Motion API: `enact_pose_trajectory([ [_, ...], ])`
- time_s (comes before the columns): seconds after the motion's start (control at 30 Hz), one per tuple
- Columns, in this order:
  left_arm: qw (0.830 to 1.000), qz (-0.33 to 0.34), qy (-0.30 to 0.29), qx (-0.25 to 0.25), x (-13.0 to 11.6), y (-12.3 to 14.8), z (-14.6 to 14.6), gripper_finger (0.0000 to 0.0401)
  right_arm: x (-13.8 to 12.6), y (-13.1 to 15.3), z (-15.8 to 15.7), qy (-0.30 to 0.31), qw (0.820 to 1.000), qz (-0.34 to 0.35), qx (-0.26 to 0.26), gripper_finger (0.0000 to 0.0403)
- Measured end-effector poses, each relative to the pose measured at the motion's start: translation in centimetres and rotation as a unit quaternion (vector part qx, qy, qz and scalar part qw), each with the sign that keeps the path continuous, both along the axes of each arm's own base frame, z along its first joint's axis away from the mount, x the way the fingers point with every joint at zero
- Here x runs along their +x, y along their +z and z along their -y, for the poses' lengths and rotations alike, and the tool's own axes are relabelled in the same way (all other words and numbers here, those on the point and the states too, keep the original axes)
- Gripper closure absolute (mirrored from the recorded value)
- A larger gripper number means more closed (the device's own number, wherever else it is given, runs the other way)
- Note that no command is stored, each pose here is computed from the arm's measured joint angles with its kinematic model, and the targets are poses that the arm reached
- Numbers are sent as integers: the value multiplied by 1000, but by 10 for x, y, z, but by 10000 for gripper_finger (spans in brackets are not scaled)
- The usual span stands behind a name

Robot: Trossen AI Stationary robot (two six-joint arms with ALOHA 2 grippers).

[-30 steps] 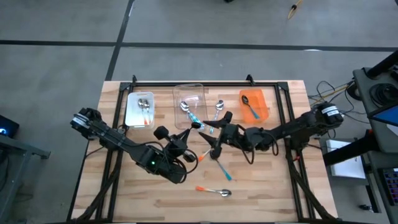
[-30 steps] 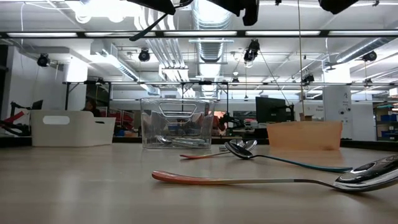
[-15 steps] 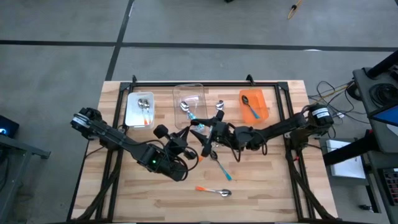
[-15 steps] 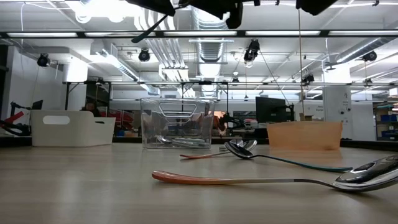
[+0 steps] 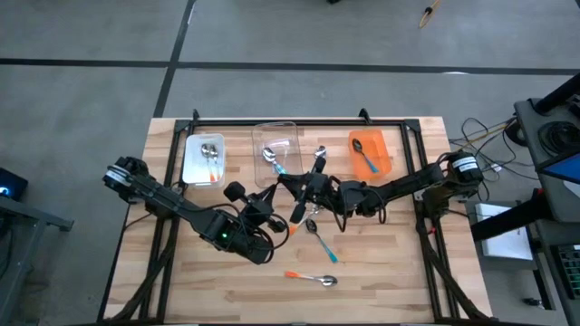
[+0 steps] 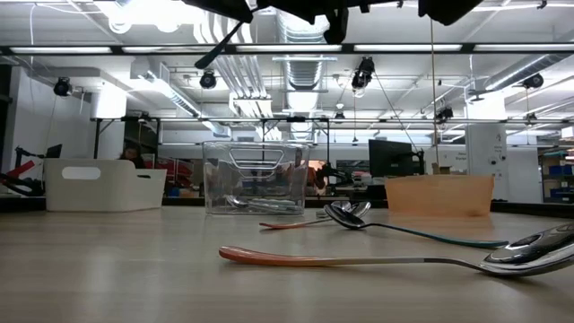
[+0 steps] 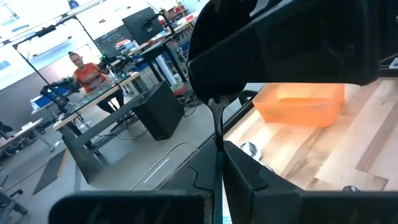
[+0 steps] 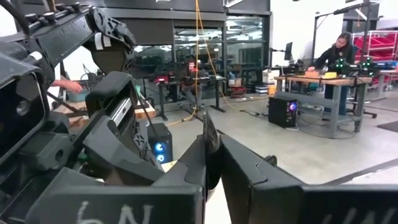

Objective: Sort silverware by color (type)
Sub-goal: Put the blue spoon into the orange bin

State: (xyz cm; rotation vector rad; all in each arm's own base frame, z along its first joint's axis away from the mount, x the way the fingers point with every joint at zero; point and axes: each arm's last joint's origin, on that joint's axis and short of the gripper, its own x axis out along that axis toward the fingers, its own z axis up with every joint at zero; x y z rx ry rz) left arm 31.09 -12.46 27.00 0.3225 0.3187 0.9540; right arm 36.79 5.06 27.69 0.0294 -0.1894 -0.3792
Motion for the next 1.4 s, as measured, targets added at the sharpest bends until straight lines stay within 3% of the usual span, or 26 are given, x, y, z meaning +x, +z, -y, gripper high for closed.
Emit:
enact_pose_trajectory([
  [0.2, 1000, 1, -2, -3, 0, 0, 0, 396, -2, 2, 0, 0, 1000, -10, -12, 388],
  [0.4, 1000, -9, -18, -18, 1, -1, 1, 365, -8, 8, 1, -1, 999, -41, -27, 389],
  [0.63, 994, -72, -73, -34, 2, -2, 2, 314, -27, 17, 5, 4, 990, -138, -39, 390],
  [0.83, 983, -129, -127, -29, -2, 7, 0, 295, -50, 24, 6, 67, 954, -286, -55, 390],
  [1.0, 959, -170, -221, -56, -4, 13, -4, 294, -63, 28, 3, 99, 932, -347, -33, 390],
  [1.2, 928, -83, -350, -93, -5, 5, -13, 294, -68, 22, -4, 110, 923, -366, -36, 390],
  [1.4, 924, 42, -362, -116, -12, -19, -31, 294, -69, 18, -12, 121, 920, -371, -39, 390],
])
